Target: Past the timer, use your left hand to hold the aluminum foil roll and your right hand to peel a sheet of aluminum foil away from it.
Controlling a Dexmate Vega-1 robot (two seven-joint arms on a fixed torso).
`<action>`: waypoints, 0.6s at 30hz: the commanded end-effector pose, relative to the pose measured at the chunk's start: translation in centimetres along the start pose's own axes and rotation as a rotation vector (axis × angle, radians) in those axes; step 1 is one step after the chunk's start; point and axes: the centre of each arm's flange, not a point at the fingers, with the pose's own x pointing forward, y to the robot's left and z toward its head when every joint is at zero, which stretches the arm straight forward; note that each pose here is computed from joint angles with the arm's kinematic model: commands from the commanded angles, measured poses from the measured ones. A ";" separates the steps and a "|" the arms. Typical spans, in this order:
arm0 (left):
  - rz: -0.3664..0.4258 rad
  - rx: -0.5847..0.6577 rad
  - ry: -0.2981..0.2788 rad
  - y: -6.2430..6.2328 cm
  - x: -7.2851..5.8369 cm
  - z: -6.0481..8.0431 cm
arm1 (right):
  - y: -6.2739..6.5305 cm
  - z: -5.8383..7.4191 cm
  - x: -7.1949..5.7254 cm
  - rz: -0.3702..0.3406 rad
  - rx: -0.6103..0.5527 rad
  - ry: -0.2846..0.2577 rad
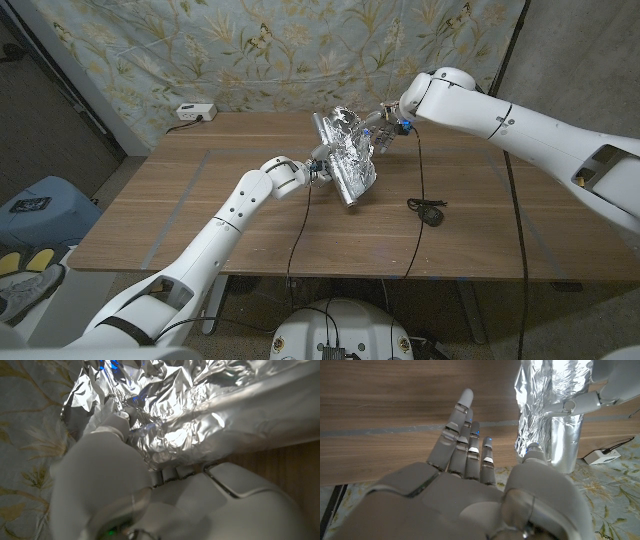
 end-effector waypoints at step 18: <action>-0.041 -0.023 0.017 0.4 0.6 -0.5 | 0.4 -1.8 0.6 -0.059 0.087 -0.002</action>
